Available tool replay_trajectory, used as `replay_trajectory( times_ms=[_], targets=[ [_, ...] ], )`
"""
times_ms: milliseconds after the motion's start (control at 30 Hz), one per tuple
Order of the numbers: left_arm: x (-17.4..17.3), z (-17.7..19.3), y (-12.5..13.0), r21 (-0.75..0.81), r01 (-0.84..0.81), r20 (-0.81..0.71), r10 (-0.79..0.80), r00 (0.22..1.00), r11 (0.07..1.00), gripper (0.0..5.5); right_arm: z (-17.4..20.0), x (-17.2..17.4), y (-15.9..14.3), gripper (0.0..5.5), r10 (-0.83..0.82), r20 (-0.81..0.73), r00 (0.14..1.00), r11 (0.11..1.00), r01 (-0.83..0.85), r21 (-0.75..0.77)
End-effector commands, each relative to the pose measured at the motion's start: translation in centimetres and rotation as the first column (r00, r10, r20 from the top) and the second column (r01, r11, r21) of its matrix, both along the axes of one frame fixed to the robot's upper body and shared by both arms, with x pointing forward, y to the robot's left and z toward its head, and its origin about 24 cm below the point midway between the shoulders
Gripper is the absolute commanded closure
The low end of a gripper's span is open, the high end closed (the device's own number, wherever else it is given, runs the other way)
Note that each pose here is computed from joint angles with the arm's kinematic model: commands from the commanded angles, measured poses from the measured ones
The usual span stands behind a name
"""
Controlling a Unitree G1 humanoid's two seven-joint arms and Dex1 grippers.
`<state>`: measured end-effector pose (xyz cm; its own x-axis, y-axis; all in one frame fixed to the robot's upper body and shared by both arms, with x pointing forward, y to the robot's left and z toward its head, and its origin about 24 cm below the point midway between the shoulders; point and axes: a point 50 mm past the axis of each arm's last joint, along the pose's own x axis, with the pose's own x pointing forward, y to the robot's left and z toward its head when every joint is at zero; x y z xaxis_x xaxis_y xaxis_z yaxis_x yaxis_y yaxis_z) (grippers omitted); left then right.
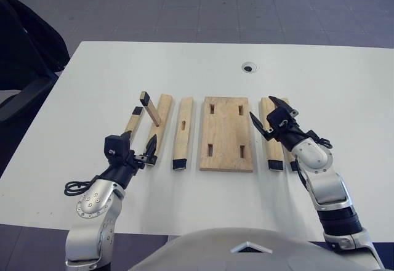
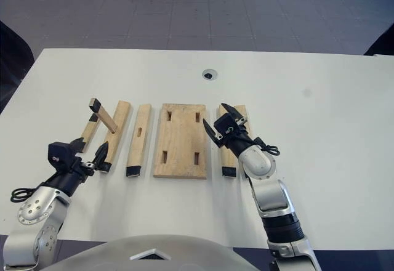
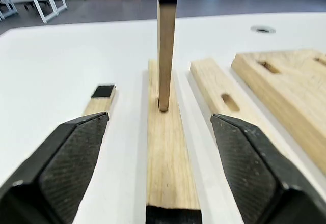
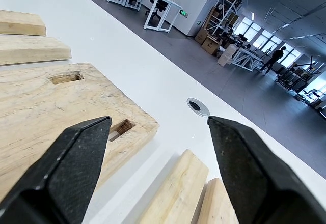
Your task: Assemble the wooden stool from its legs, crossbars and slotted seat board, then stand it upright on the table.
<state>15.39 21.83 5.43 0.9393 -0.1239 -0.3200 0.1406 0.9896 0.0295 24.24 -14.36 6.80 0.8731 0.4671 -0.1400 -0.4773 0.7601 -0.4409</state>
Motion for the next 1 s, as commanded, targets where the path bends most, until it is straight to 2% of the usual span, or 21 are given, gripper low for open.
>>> replay_trajectory(
  times_ms=[33,267,567,733,800,867,933,1000],
  targets=[
    [-0.4,-2.3,0.0,0.002,-0.023,-0.093,0.023,0.995,1.0,1.77,0.3,0.4,0.0,2.03,0.005,0.008,1.0,1.0,-0.005,-0.014],
    [-0.8,-3.8,-0.2,-0.017,-0.041,-0.153,0.038,0.988,0.999,1.77,0.3,0.3,0.0,2.03,0.005,0.008,1.0,1.0,-0.005,-0.016],
    [-0.8,-4.0,-0.4,-0.032,-0.036,-0.151,0.031,0.988,0.999,3.26,0.2,0.3,0.0,2.03,0.005,0.007,1.0,1.0,-0.004,-0.015],
    [0.0,-3.3,-0.1,-0.045,-0.048,-0.104,0.043,0.994,0.998,3.43,0.2,0.3,0.1,2.03,0.001,0.008,1.0,1.0,-0.001,-0.014],
    [1.2,-2.1,0.2,-0.066,-0.046,-0.036,0.044,0.998,0.997,3.43,0.2,0.4,0.0,2.03,-0.001,0.008,1.0,1.0,0.001,-0.014],
    [3.9,0.8,0.5,-0.132,-0.031,0.105,0.045,0.993,0.991,3.43,0.3,0.6,-0.2,2.03,-0.017,0.0,1.0,1.0,0.017,0.004],
    [6.4,4.1,0.5,-0.212,0.027,0.227,0.022,0.974,0.977,3.43,0.4,1.1,-0.6,2.03,-0.05,-0.03,0.998,0.997,0.052,0.062],
    [8.2,6.7,-0.1,-0.341,0.148,0.285,-0.048,0.957,0.928,3.44,0.7,1.9,-1.3,2.03,-0.085,-0.118,0.989,0.974,0.107,0.199]
  ],
)
